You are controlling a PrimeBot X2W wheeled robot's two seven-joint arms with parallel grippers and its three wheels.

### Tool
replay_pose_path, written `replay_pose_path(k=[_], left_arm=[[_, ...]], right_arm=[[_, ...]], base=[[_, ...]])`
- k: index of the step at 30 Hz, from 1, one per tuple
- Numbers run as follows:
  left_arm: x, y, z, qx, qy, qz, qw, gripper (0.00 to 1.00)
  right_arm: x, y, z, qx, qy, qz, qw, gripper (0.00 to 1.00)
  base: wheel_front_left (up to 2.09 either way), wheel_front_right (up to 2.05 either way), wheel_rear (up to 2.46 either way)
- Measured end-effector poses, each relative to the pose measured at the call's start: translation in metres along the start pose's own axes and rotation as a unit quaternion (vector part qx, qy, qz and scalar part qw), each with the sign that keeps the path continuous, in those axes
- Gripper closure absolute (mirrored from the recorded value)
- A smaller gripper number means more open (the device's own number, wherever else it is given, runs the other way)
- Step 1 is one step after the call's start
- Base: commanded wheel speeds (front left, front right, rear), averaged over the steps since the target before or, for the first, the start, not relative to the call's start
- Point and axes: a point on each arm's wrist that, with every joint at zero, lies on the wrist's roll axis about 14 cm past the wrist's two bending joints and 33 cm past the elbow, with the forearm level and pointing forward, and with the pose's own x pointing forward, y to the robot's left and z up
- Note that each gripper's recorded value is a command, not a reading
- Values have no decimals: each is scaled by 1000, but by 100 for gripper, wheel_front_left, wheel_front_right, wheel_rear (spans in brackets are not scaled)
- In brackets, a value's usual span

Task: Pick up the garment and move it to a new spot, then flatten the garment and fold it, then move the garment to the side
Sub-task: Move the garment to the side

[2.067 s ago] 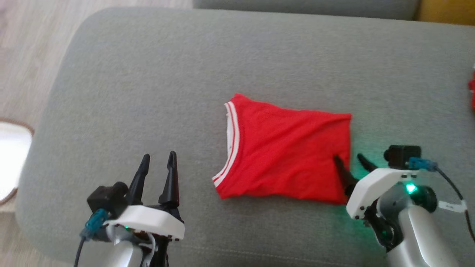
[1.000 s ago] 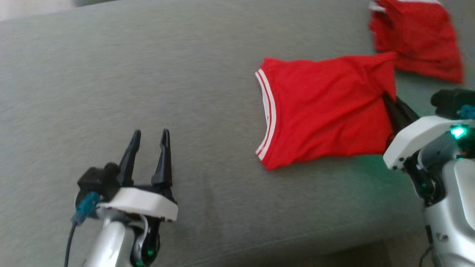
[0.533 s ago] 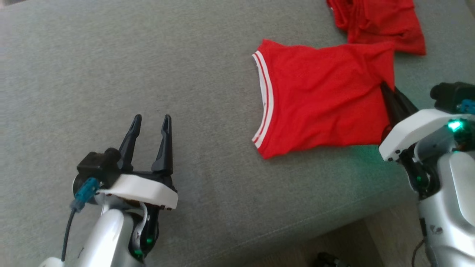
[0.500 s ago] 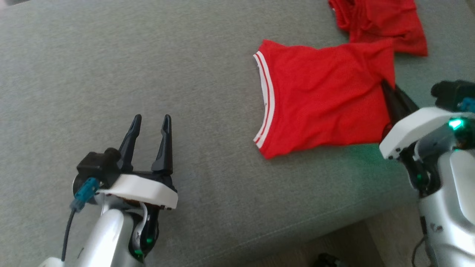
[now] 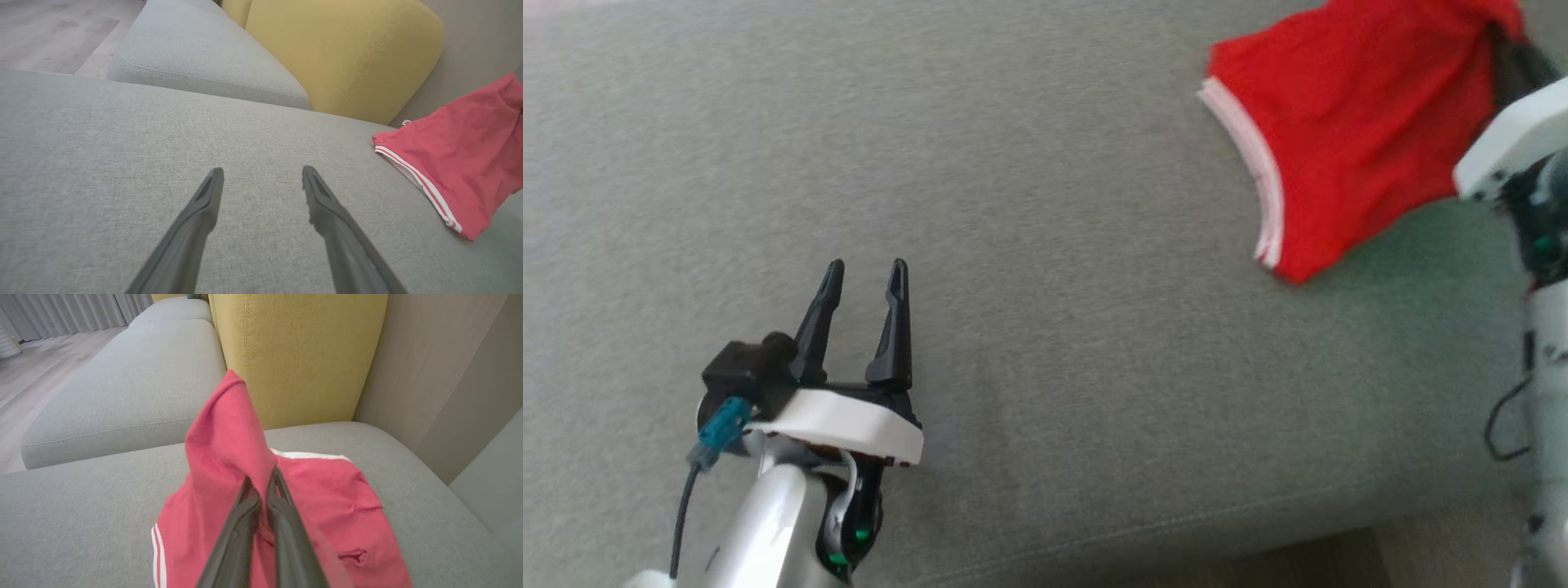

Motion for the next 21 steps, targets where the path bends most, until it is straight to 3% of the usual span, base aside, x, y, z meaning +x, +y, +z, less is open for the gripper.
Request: replay_pose_path(k=[7,15,21], left_arm=[[-12,17,7,3,-10,30,999,0],[-19,24,7,2,-9,42,999,0],[-21,29,2,-1,-3,51,999,0]], right_arm=[[22,-18,24,-20,-9,-33,999,100],[29,-51,58,-5,-62,-88,994,100],[36,-73,51,-19,-46,-125,991,100]], base=[[0,0,0],[0,0,0],[0,0,0]])
